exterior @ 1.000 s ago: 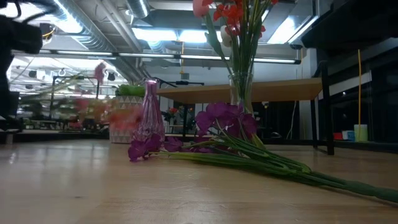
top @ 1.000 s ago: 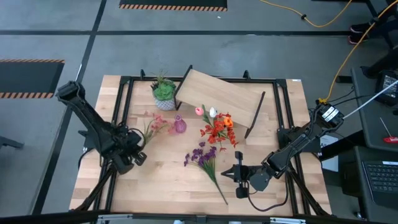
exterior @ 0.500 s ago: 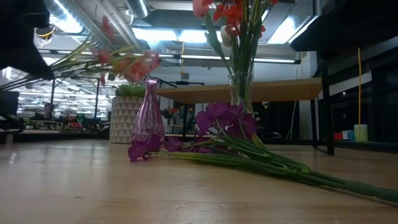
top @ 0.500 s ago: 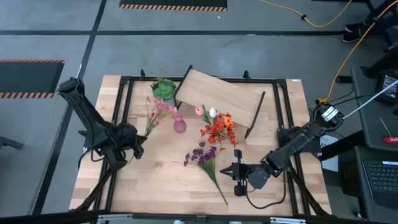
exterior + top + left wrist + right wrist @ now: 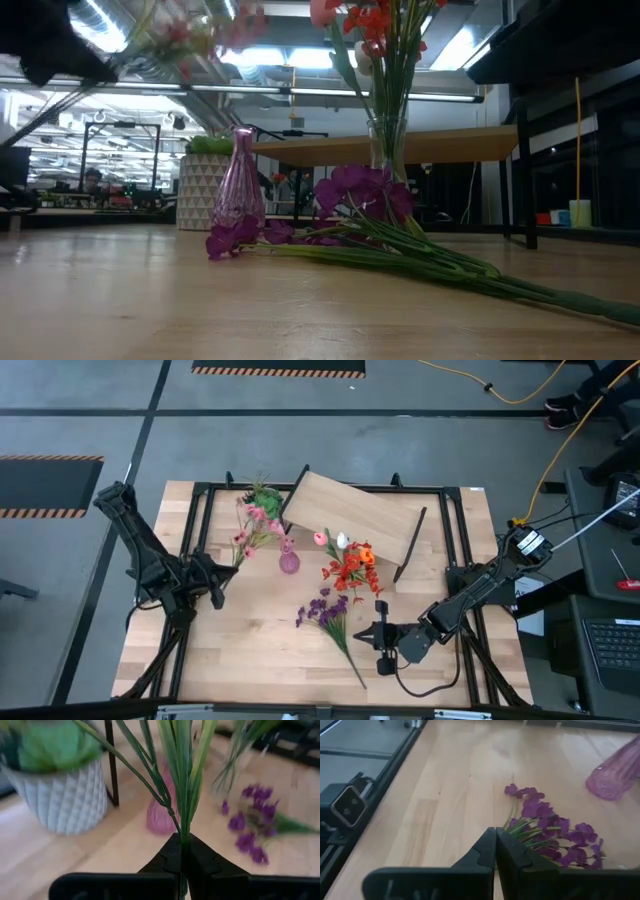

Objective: Pick and place flowers into a vace then onto a shelf
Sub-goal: Put the pink flowers into the pink vase

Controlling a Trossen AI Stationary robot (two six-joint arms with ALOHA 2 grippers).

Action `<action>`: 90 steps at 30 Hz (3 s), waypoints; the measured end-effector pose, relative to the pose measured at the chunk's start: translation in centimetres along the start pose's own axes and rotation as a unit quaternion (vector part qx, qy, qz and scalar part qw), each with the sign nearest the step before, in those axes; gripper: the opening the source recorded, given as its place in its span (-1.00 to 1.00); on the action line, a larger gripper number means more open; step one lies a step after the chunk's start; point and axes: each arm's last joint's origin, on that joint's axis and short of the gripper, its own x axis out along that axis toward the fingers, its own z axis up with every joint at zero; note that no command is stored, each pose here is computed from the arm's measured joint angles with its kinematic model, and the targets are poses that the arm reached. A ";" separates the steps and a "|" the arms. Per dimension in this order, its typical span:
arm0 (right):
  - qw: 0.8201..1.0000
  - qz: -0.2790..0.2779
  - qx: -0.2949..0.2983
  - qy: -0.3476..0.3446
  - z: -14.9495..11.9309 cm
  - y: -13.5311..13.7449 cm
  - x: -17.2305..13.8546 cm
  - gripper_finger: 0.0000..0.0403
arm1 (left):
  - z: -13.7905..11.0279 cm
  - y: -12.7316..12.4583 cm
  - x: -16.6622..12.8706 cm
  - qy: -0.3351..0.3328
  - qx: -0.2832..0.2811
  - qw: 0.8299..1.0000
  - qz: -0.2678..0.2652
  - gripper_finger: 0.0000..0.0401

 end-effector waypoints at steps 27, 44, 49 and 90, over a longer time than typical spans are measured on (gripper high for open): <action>0.999 0.042 0.007 -0.010 0.6 -0.2 0.4 -0.93 | 5.8 -5.3 0.1 -0.117 0.151 0.978 -0.079 -0.98; 0.999 0.046 -0.001 -0.026 1.0 -0.1 0.4 -0.93 | 10.7 -4.8 4.8 -0.180 0.242 0.940 -0.162 -0.98; 0.999 0.046 -0.011 -0.026 1.0 -0.1 0.4 -0.93 | 11.1 -3.8 6.2 -0.239 0.244 0.924 -0.172 -0.98; 0.999 0.042 -0.017 -0.020 0.8 -0.1 0.4 -0.93 | 12.1 0.4 11.0 -0.286 0.211 0.918 -0.179 -0.98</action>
